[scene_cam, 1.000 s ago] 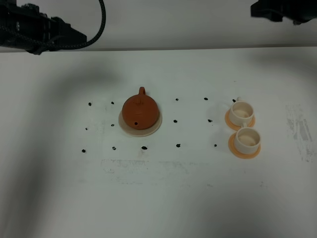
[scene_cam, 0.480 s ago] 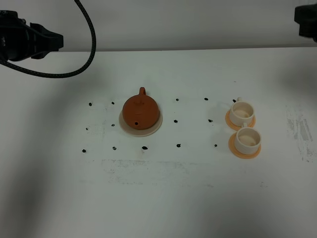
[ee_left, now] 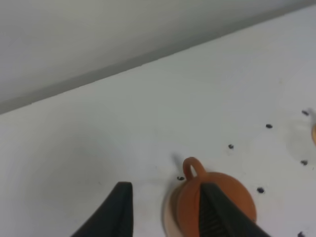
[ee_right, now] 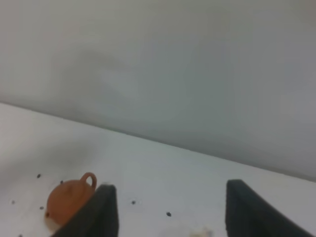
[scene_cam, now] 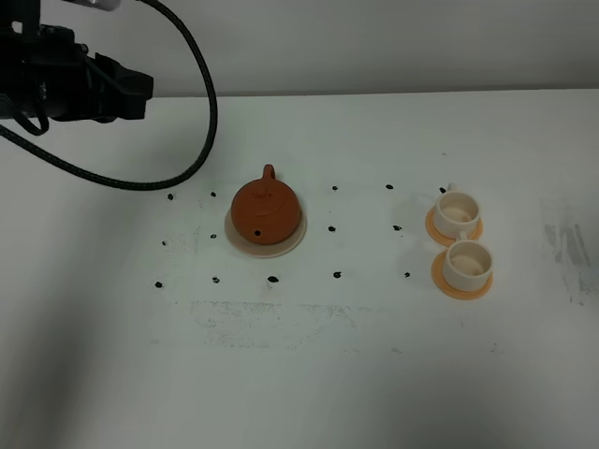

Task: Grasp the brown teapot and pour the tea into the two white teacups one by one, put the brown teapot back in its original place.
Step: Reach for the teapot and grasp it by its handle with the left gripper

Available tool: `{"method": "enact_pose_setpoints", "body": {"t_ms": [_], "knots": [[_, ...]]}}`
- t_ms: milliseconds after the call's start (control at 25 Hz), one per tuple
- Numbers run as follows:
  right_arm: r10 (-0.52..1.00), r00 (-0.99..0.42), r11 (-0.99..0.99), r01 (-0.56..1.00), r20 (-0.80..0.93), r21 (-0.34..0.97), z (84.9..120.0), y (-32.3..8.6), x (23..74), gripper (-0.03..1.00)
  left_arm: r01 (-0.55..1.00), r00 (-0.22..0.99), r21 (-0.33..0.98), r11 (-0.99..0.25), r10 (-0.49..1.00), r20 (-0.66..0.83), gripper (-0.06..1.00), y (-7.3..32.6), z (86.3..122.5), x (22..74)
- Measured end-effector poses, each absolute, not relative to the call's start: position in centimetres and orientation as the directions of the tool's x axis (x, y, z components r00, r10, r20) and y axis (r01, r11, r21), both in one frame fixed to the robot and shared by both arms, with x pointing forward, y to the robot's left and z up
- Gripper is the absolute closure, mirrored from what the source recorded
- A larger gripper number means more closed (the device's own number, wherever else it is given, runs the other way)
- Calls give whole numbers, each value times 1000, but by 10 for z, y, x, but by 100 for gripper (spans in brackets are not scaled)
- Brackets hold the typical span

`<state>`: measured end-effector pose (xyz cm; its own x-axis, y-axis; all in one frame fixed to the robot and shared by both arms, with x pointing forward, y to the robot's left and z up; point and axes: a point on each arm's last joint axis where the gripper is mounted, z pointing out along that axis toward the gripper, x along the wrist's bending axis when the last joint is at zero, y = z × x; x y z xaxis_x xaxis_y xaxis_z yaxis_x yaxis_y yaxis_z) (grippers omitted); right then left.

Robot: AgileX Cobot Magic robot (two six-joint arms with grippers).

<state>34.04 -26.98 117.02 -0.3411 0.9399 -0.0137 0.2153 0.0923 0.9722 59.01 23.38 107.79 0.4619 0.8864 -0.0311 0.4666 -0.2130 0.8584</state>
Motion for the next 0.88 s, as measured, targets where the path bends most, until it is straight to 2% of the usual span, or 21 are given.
{"method": "enact_pose_setpoints", "body": {"t_ms": [160, 480, 720, 880], "knots": [[964, -264, 108, 258, -37, 960, 1164, -275, 300, 50, 432, 467, 859, -275, 883, 48, 64, 230, 1078, 591], [989, -141, 100, 384, -48, 918, 1142, -286, 257, 50, 427, 452, 859, -283, 889, 68, 64, 229, 1074, 595], [994, -112, 53, 427, -6, 903, 1091, -286, 245, 50, 479, 461, 828, -291, 886, 45, 64, 227, 1051, 608], [994, -111, 53, 422, -7, 905, 1069, -286, 238, 50, 475, 485, 829, -294, 874, 33, 64, 220, 1053, 617]]}}
